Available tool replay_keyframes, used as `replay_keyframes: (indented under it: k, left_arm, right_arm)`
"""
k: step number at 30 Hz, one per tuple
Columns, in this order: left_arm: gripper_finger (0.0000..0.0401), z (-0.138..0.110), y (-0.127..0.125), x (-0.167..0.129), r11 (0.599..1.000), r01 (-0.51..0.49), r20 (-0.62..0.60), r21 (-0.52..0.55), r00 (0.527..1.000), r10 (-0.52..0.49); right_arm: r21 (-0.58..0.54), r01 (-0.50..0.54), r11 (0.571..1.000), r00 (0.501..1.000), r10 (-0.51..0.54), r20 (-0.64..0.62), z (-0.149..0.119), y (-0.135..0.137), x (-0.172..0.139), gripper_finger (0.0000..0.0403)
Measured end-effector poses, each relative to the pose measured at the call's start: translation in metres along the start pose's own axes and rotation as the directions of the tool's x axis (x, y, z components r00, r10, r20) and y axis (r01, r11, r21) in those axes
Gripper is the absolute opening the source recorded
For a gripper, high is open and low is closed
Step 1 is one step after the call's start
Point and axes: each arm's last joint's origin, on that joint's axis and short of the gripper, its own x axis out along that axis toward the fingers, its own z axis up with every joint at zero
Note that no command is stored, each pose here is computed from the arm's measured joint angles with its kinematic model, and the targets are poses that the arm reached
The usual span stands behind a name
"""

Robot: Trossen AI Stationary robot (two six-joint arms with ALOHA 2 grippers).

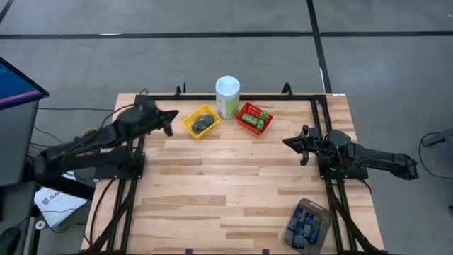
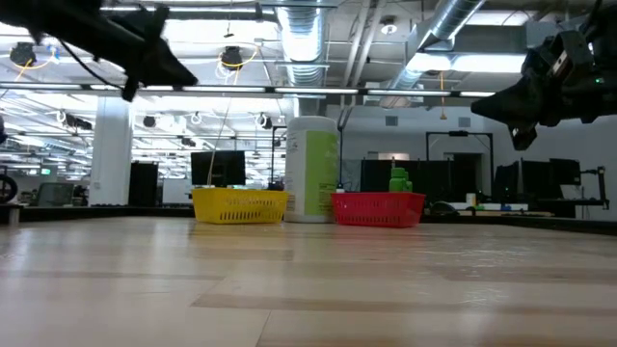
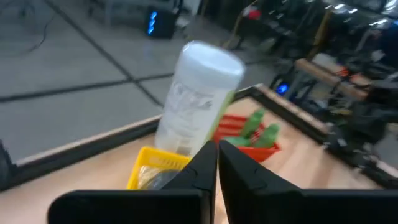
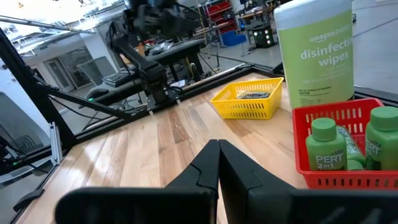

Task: Pick & Place Travel size toiletries
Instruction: Return to Home Position

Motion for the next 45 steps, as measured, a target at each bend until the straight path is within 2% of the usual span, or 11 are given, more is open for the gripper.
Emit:
replay_keyframes:
  k: [5,10,13,20,29,33,37,40,45]
  left_arm:
    - [0.0001,-0.012,-0.001,-0.028,0.998,0.063,0.077,0.015,0.995,-0.064]
    - [0.0001,-0.042,-0.001,-0.037,0.992,0.125,0.064,0.033,0.99,-0.127]
    - [0.0001,-0.05,-0.004,-0.041,0.981,0.191,0.077,0.034,0.978,-0.193]
    - [0.0,-0.05,-0.01,-0.058,0.933,0.347,0.103,0.092,0.929,-0.355]
    - [0.0,-0.049,-0.001,-0.072,0.908,0.407,0.123,0.103,0.9,-0.418]
    - [0.0,-0.058,-0.002,-0.07,0.883,0.457,0.083,0.109,0.881,-0.466]
    - [0.0,-0.085,-0.001,-0.057,0.871,0.489,0.047,0.046,0.87,-0.491]
    - [0.0,-0.101,-0.001,-0.051,0.842,0.54,0.069,0.008,0.84,-0.539]
    - [0.0,-0.102,-0.002,-0.051,0.814,0.578,0.034,0.058,0.814,-0.58]
  right_arm:
    - [0.0,0.0,1.0,1.0,0.0,0.0,0.0,0.0,0.0,0.0]
    - [0.0,0.0,1.0,1.0,0.0,0.0,0.0,0.0,0.0,0.0]
    - [0.0,0.0,1.0,1.0,0.0,0.0,0.0,0.0,0.0,0.0]
    - [0.0,0.0,1.0,1.0,0.0,0.0,0.0,0.0,0.0,0.0]
    - [0.0,0.0,1.0,1.0,0.0,0.0,0.0,0.0,0.0,0.0]
    - [0.0,0.0,1.0,1.0,0.0,0.0,0.0,0.0,0.0,0.0]
    - [0.0,0.0,1.0,1.0,0.0,0.0,0.0,0.0,0.0,0.0]
    - [0.0,0.0,1.0,1.0,0.0,0.0,0.0,0.0,0.0,0.0]
    - [0.0,0.0,1.0,1.0,0.0,0.0,0.0,0.0,0.0,0.0]
